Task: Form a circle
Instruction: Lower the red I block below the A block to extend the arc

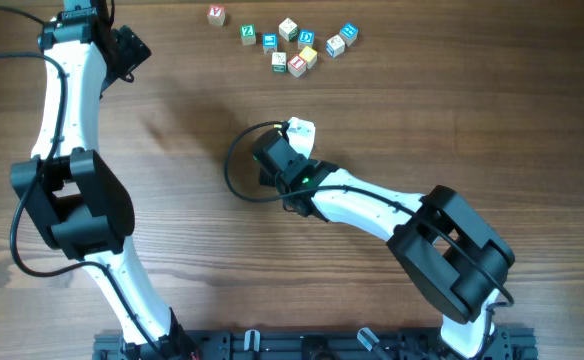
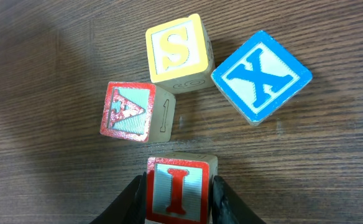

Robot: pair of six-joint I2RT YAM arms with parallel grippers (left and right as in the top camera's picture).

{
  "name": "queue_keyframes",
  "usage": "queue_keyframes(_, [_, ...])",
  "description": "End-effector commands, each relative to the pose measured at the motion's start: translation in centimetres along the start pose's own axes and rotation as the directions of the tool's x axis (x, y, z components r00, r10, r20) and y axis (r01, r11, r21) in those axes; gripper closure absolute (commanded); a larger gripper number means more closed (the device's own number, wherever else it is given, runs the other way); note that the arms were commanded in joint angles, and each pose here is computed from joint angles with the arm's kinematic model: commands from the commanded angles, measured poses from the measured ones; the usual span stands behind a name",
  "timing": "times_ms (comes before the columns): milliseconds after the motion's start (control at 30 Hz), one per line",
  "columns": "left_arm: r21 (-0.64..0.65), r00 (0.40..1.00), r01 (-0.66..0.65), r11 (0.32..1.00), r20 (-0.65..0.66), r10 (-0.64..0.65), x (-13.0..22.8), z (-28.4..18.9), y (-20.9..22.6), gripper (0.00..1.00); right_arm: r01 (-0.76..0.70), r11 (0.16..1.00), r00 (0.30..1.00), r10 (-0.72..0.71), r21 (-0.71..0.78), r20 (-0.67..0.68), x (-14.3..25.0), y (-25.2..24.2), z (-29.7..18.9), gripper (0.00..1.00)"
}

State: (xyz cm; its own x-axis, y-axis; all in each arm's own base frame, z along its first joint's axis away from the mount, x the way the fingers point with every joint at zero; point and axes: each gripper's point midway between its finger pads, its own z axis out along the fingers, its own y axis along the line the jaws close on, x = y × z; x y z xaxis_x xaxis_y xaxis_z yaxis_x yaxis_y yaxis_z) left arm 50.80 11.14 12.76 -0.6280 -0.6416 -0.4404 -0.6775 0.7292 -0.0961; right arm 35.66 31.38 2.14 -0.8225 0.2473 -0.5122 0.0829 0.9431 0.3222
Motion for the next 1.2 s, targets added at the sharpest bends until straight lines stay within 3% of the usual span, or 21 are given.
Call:
queue_keyframes(0, [-0.004, 1.000, -0.001, 1.000, 0.019, 0.001, -0.6, -0.4, 0.1, 0.00, 0.005, 0.999, 1.000, -0.006, 0.050, 0.007, 0.1, -1.3, 0.7, 0.69])
queue_keyframes(867, [-0.004, 1.000, -0.001, 1.000, 0.019, 0.001, -0.6, -0.4, 0.1, 0.00, 0.023, 0.999, 0.999, -0.024, 0.027, 0.024, -0.4, -0.7, 0.7, 0.62])
queue_keyframes(933, [-0.004, 1.000, -0.001, 1.000, 0.019, 0.001, -0.6, -0.4, 0.1, 0.00, 0.023, 0.999, 0.999, -0.024, 0.027, 0.025, -0.4, -0.7, 0.7, 0.54])
queue_keyframes(1167, [-0.004, 1.000, -0.001, 1.000, 0.019, 0.001, -0.6, -0.4, 0.1, 0.00, 0.044, 0.997, 0.994, -0.038, -0.056, 0.105, -3.8, 1.7, -3.0, 0.45])
